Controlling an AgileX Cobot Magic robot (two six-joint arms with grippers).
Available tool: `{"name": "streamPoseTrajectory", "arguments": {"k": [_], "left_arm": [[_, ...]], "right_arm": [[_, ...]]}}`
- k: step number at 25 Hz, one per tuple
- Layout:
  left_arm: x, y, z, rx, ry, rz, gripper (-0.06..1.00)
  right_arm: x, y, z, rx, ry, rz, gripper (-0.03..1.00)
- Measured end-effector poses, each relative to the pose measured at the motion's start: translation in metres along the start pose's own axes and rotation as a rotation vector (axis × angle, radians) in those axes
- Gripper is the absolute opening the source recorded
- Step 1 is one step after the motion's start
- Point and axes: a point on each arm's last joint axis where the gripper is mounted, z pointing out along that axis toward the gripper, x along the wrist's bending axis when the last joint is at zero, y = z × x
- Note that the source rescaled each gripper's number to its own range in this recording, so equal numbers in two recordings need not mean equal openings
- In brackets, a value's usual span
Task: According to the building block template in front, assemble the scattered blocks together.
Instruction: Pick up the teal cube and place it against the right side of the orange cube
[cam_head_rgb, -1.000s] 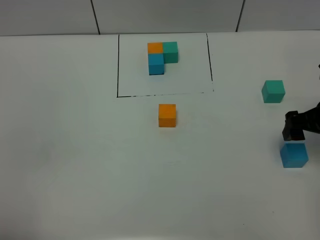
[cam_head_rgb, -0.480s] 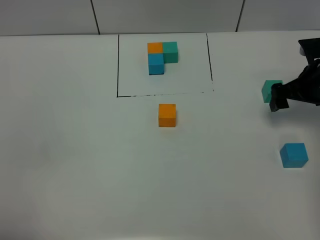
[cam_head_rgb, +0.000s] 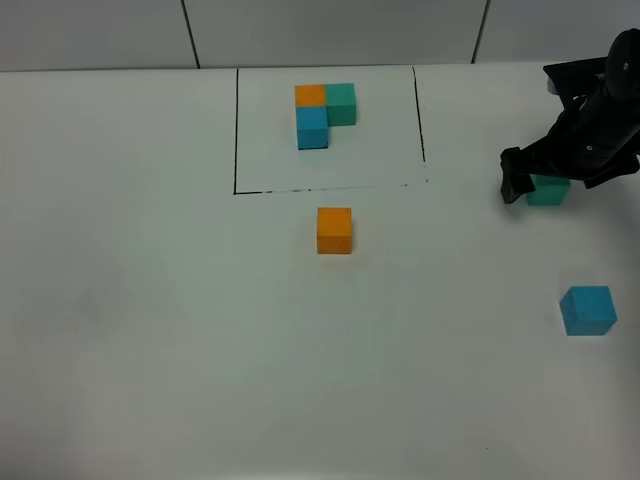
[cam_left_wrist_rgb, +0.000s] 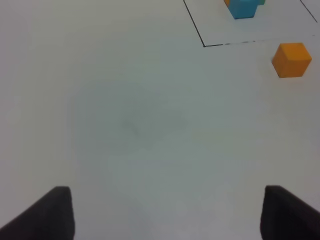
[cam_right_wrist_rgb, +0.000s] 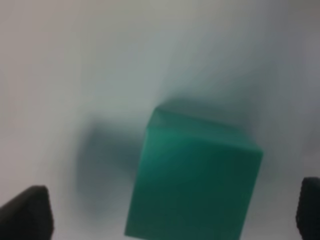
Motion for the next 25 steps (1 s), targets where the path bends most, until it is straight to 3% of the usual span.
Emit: {"name": "streamPoseTrajectory", "arguments": {"k": [5,9,12,16,21,25], "left_arm": [[0.000,0.000,0.000,0.000,0.000,0.000,0.69],[0.000,0.000,0.000,0.000,0.000,0.000,0.69],[0.000,0.000,0.000,0.000,0.000,0.000,0.69],[0.000,0.000,0.000,0.000,0.000,0.000,0.69],[0.000,0.000,0.000,0.000,0.000,0.000,0.69],[0.000,0.000,0.000,0.000,0.000,0.000,0.69]], "right_arm": [[-0.005,-0.001,0.010,-0.001,-0.006,0.011,0.99],[-0.007,0.000,0.011,-0.008,-0.008,0.015,0.84],[-0.007,0.000,0.010,-0.011,-0.013,0.011,0.61],[-0.008,0.000,0.010,-0.011,-0.015,0.017,0.05],[-0.007,-0.001,0.009,0.012,-0.014,0.041,0.01],[0.009,-0.003,-0.005,0.060,-0.031,0.044,0.01]]}}
